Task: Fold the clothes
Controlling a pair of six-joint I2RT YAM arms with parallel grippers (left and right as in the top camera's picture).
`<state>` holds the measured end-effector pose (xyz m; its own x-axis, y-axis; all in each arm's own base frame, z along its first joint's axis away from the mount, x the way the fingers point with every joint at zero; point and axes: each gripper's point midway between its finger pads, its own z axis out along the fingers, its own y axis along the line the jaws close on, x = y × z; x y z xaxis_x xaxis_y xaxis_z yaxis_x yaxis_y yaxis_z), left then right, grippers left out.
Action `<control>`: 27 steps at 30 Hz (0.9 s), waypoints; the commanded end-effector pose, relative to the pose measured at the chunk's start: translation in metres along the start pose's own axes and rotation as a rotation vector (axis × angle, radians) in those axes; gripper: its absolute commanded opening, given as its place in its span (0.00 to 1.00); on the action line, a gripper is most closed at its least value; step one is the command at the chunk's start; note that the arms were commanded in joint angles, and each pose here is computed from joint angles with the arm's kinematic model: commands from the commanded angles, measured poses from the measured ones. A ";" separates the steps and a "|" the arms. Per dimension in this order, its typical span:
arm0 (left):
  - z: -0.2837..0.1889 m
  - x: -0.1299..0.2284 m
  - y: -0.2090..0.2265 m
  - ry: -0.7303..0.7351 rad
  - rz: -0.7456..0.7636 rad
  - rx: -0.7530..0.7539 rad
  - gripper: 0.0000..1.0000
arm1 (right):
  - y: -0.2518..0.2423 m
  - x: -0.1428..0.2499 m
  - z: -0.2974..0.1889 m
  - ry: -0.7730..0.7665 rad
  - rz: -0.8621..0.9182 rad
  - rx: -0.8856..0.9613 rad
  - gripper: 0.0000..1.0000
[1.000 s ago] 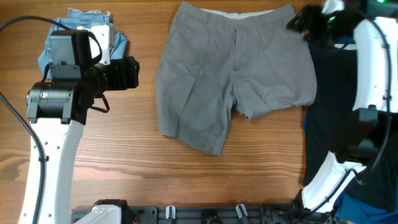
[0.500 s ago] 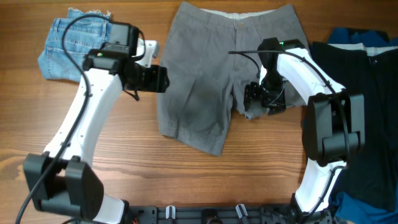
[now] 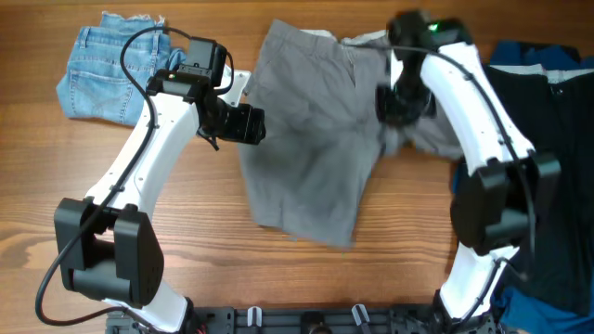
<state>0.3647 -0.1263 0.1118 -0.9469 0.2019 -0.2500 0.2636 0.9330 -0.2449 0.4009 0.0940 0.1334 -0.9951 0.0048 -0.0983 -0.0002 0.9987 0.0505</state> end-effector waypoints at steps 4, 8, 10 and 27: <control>0.002 -0.001 0.000 0.004 0.026 0.002 0.84 | 0.028 -0.158 -0.032 -0.650 -0.047 -0.096 0.89; 0.002 0.002 0.000 0.018 0.023 0.001 0.85 | -0.040 -0.105 -0.014 -0.412 0.027 0.125 0.73; 0.002 0.003 0.000 0.021 0.022 0.001 0.85 | -0.067 -0.030 0.006 -0.085 0.145 0.104 0.70; 0.002 0.000 0.000 0.011 0.025 0.001 0.92 | -0.093 0.014 -0.033 -0.079 0.212 -0.006 0.04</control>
<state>0.3624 -0.1258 0.1107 -0.9467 0.2132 -0.2414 0.2716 0.9313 -0.2427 0.3846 0.0428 0.0874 -0.9732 0.2299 -0.0002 0.2255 0.9543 0.1959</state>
